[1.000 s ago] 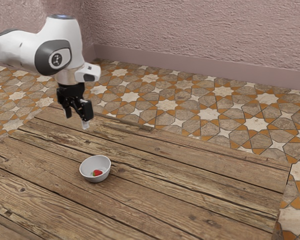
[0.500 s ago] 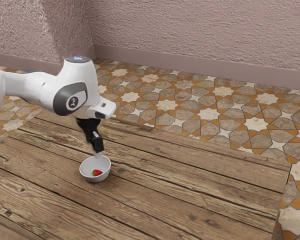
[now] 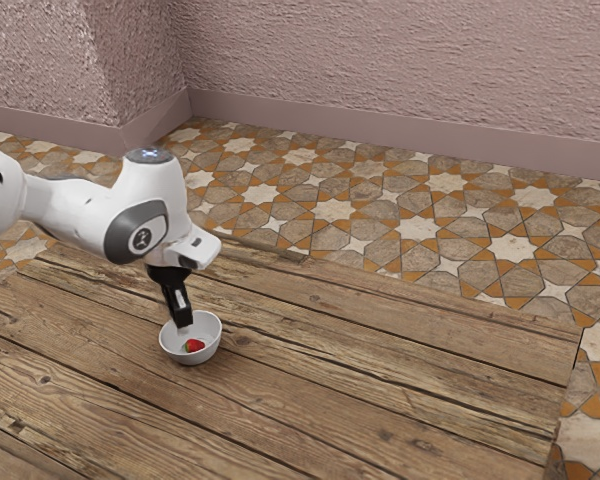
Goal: Take strawberry from the bowl
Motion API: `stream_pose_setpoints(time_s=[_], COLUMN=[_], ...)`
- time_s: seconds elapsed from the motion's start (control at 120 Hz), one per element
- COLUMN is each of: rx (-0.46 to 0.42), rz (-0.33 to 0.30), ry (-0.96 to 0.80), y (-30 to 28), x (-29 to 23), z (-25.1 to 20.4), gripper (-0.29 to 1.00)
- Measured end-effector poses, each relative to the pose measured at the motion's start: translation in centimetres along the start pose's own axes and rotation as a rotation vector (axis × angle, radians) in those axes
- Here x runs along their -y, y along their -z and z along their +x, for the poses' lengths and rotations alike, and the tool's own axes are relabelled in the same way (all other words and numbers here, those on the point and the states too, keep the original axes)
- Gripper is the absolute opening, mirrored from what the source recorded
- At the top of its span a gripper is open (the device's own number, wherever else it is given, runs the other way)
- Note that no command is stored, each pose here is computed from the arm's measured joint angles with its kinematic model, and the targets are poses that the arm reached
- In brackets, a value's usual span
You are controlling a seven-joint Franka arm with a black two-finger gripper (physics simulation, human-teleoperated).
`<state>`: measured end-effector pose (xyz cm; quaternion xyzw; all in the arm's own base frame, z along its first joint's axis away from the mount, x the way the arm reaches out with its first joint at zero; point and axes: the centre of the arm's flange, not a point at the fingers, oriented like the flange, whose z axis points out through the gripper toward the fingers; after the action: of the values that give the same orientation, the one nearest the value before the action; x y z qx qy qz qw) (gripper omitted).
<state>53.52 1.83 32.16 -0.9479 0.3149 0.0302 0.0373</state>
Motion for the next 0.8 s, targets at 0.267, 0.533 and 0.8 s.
stream_pose_setpoints(time_s=[0.267, 0.533, 0.8], rx=[0.003, 0.023, 0.029], rz=[0.000, -0.021, -0.029], ry=[-0.039, -0.062, -0.097], y=[-2.1, -4.5, -5.7], x=[0.9, 1.4, 1.3], z=[0.9, 1.8, 2.1], gripper=[0.33, 0.35, 0.35])
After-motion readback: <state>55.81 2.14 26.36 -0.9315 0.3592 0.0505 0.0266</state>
